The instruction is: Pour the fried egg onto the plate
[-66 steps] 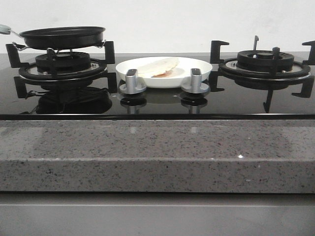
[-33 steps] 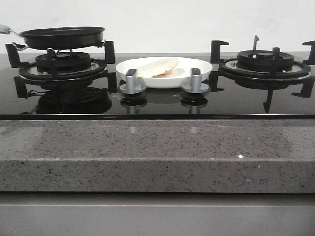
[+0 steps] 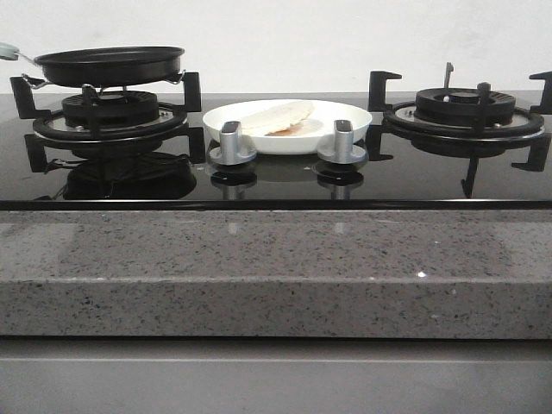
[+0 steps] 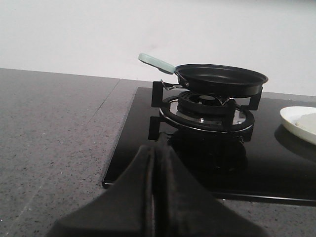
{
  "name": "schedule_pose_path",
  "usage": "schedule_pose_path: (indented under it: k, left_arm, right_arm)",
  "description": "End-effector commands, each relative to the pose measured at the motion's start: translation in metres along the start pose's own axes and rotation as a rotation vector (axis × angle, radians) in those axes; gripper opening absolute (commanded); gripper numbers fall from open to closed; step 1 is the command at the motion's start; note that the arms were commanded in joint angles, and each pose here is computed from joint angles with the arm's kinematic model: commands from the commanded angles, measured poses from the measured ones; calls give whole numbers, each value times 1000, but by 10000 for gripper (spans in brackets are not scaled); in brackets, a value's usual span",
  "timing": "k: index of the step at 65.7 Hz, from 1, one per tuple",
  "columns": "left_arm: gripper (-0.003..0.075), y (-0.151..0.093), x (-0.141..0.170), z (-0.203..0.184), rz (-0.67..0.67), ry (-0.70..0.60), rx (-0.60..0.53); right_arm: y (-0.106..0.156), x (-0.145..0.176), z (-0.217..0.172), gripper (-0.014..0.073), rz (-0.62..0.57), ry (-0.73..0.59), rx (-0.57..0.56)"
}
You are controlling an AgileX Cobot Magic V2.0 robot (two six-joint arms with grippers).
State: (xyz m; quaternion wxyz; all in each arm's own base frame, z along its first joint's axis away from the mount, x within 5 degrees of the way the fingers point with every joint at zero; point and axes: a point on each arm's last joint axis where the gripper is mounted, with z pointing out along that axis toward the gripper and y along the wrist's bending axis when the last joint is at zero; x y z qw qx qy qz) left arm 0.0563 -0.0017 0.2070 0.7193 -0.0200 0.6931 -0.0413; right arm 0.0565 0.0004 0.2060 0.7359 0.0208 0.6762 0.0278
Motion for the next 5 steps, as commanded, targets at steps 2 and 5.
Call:
schedule_pose_path:
  k: [2,5]
  left_arm:
    - [-20,0,-6,-1,-6,-85,2]
    - [-20,0,-6,-1,-6,-85,2]
  right_arm:
    - [1,-12,-2,-68,-11,-119,-2]
    - [1,-12,-2,-68,-11,-119,-2]
